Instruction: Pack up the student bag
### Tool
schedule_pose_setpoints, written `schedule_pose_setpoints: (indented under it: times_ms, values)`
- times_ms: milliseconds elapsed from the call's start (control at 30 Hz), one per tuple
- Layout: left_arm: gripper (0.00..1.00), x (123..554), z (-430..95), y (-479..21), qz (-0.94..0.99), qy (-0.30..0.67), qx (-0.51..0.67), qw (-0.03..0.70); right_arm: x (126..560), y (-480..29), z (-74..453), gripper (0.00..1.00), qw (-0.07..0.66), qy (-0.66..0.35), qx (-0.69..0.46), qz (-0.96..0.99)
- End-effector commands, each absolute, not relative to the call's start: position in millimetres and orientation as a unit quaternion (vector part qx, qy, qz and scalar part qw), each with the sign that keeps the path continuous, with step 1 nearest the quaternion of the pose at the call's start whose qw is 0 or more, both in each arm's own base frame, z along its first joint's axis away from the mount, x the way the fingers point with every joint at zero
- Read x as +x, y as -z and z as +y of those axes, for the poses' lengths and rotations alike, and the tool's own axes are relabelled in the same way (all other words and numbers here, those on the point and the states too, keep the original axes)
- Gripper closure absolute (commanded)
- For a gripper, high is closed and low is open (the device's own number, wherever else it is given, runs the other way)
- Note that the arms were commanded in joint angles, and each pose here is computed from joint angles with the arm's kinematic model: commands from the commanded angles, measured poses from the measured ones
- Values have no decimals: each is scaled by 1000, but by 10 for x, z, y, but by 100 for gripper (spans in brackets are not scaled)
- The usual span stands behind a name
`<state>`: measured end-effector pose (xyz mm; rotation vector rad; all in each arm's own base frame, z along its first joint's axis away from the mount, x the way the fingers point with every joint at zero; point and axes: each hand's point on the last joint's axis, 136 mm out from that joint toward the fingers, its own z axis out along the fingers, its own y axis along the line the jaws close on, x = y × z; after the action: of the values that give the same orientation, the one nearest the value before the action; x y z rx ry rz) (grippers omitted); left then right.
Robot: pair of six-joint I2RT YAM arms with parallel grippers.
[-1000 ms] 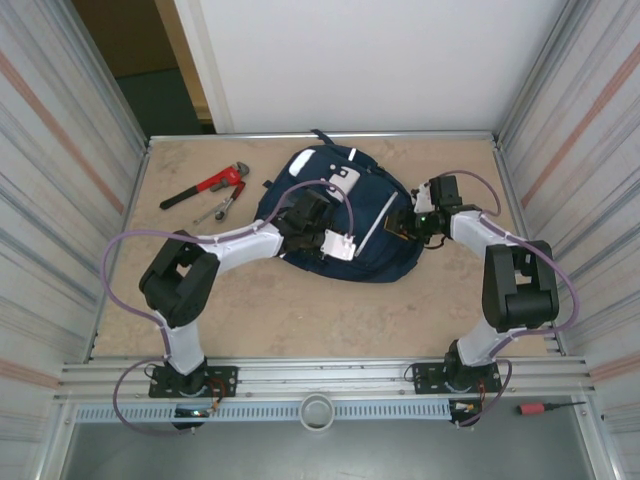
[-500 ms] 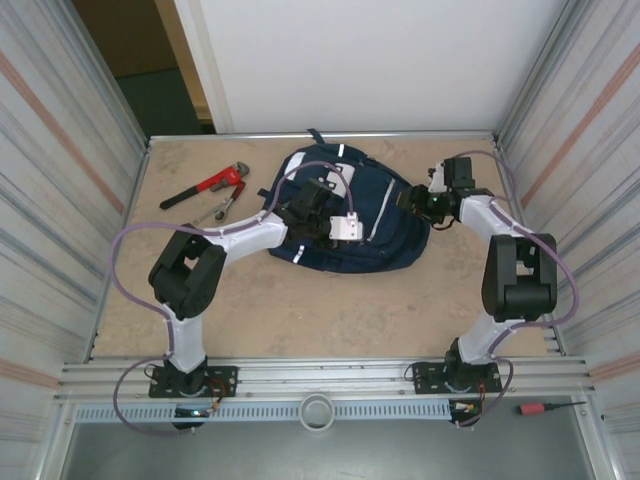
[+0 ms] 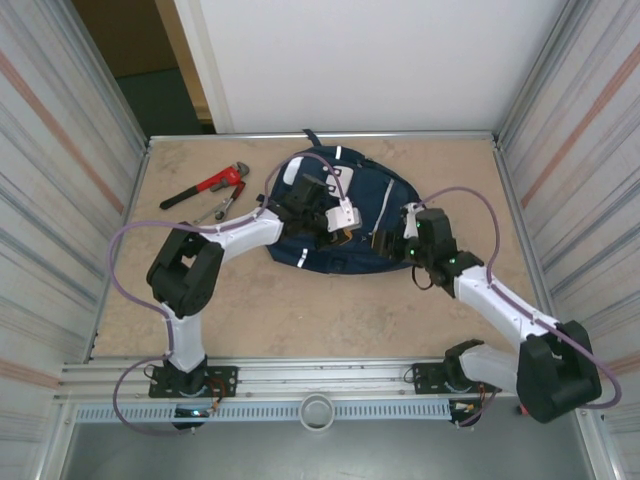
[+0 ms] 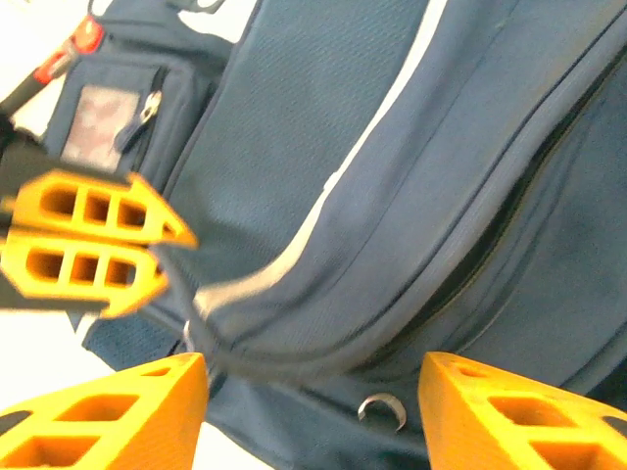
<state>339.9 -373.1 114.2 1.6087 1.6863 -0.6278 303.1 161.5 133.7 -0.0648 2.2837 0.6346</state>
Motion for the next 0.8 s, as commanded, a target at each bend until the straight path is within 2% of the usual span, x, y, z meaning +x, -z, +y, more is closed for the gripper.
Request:
schedule_pose_setpoints:
  times_ms: [0,267,367,600,767]
  values:
    - [100,3284,-3844,-1321,647,310,602,350,3053,-1436,1739,47,435,-235,-46,868]
    - [100,3257,-3882,-1370,641,331,598,351,3060,-1330,2109,58,457,-226,-85,856]
    - [100,3252,-3884,-1385,640,333,597,351,3098,-1251,2173,59,451,-226,-88,859]
    - [100,3237,-3870,-1373,640,331,600,348,3229,-1182,2147,63,465,-190,-79,861]
    - [100,3233,-3870,-1367,639,330,602,348,3280,-1088,2113,73,466,-173,-71,864]
